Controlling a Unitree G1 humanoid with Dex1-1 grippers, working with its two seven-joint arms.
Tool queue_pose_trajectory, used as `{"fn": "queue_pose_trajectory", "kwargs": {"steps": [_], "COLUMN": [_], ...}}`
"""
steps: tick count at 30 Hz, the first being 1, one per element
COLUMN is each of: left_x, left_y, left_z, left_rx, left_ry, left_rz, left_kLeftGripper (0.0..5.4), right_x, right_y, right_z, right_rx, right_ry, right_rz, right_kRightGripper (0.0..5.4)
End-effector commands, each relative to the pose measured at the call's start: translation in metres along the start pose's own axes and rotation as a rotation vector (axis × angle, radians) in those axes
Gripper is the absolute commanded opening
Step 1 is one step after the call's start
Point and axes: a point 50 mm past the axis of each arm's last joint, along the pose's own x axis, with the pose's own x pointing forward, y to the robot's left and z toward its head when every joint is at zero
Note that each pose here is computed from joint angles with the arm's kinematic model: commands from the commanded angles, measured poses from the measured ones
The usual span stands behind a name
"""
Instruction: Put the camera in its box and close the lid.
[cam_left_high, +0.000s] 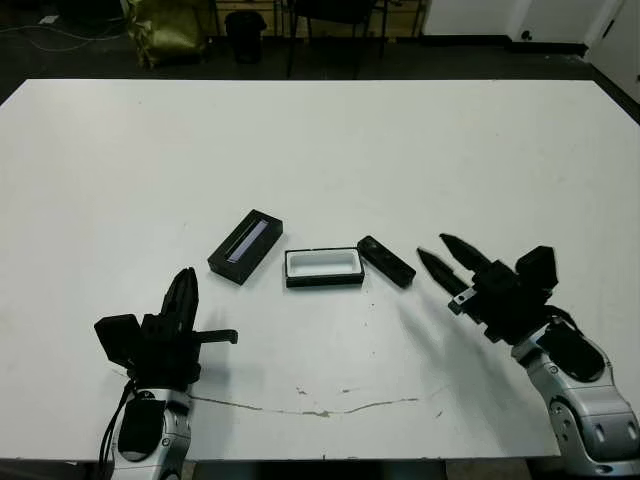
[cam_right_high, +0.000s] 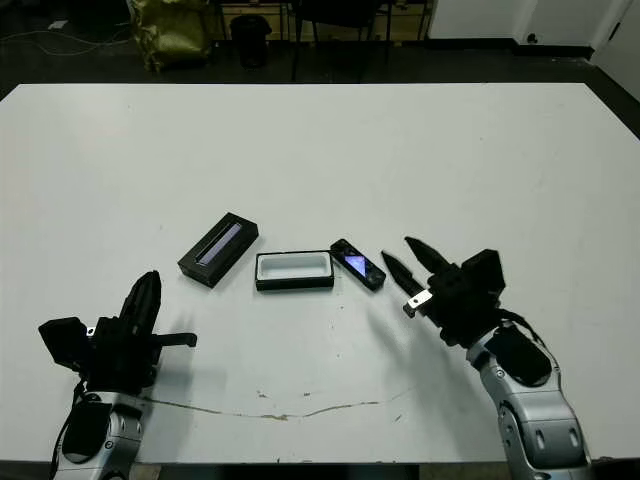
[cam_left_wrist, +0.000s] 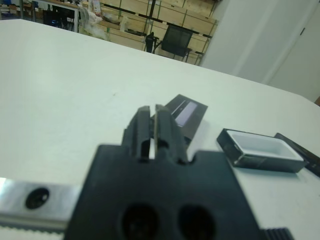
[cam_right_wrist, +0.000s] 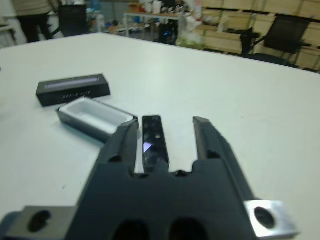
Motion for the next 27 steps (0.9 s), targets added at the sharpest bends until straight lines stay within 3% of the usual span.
{"fn": "queue_pose_trajectory", "kwargs": {"steps": [1, 3, 9, 23, 27], "left_x": [-0.003, -0.002, -0.003, -0.003, -0.003], "left_y": [0.001, 0.001, 0.001, 0.002, 0.001], "left_z": [-0.005, -0.005, -0.006, -0.005, -0.006], "left_rx": [-0.013, -0.007, -0.008, -0.003, 0.013], "left_ry": [0.033, 0.025, 0.039, 0.037, 0.034], "left_rz": [0.013, 0.005, 0.010, 0.006, 0.008], "left_kLeftGripper": [0.00, 0.00, 0.00, 0.00, 0.00], "right_x": [0.001, 0.001, 0.001, 0.006, 0.007], "right_y": [-0.003, -0.002, 0.002, 0.006, 0.005], "right_z": [-0.005, -0.006, -0.006, -0.016, -0.016], "right_rx": [-0.024, -0.039, -0.029, -0.053, -0.080], "right_ry": [0.036, 0.055, 0.098, 0.156, 0.161], "right_rz": [0.035, 0.043, 0.068, 0.052, 0.056], "right_kRightGripper": [2.99, 3.41, 3.16, 0.03, 0.01]}}
